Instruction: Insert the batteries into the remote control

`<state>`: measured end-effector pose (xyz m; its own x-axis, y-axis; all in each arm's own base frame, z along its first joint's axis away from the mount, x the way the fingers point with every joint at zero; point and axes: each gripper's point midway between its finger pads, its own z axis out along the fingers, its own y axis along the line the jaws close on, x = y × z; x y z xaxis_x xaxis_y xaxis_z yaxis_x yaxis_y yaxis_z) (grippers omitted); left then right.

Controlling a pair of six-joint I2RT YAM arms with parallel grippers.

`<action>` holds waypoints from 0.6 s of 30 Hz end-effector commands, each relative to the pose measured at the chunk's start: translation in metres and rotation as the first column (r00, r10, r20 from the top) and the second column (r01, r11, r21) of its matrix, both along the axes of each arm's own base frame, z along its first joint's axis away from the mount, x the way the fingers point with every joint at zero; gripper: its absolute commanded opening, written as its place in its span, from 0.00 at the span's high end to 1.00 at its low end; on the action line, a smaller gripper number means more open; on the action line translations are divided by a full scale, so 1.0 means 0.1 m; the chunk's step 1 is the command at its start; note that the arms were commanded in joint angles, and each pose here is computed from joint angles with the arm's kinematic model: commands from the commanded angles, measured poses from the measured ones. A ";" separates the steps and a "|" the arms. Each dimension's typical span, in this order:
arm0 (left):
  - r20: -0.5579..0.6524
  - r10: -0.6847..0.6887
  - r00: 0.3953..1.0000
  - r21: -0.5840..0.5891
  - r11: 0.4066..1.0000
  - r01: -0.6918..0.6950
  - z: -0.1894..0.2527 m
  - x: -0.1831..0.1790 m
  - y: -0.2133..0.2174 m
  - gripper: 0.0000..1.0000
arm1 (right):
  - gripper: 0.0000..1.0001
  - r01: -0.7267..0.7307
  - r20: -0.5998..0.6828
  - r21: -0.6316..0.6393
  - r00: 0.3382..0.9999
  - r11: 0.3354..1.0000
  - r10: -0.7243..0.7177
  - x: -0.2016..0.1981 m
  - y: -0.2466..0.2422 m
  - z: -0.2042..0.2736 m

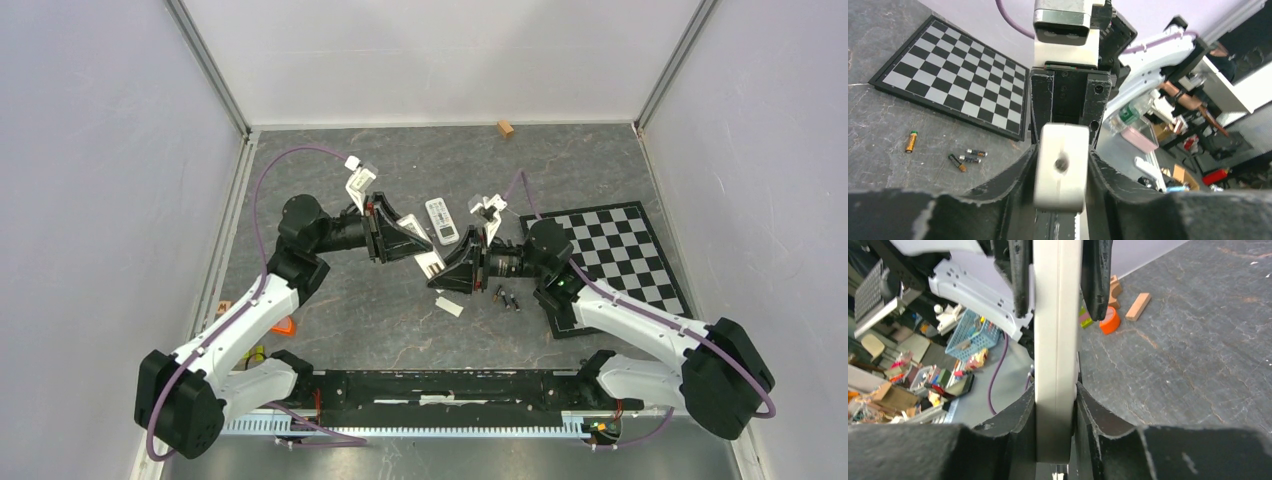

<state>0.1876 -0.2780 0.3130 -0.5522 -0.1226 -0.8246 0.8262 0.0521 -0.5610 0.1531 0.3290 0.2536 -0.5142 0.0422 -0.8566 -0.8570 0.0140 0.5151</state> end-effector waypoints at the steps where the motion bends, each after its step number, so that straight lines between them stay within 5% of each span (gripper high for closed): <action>1: -0.076 0.079 0.994 -0.133 0.987 -0.089 0.27 0.11 0.00 0.53 | 0.68 0.072 -0.012 0.155 0.997 0.985 -0.071 0.09 0.01 0.40; 12: -0.194 0.097 0.976 -0.273 0.950 -0.148 0.30 0.27 -0.01 0.51 | 0.69 0.108 -0.153 0.203 0.985 0.973 -0.078 0.18 0.07 0.40; 14: -0.193 0.096 0.976 -0.272 0.951 -0.148 0.30 0.28 -0.02 0.59 | 0.69 0.106 -0.161 0.209 0.984 0.972 -0.073 0.18 0.07 0.41; 16: -0.193 0.100 0.976 -0.265 0.952 -0.150 0.27 0.30 -0.02 0.78 | 0.67 0.105 -0.167 0.201 0.983 0.974 -0.071 0.18 0.08 0.39; 17: -0.189 0.105 0.976 -0.258 0.954 -0.153 0.26 0.31 -0.03 0.93 | 0.61 0.108 -0.163 0.189 0.984 0.976 -0.078 0.20 0.09 0.37; 18: -0.191 0.124 0.974 -0.240 0.956 -0.169 0.21 0.35 -0.03 0.98 | 0.48 0.122 -0.153 0.173 0.984 0.977 -0.095 0.22 0.08 0.35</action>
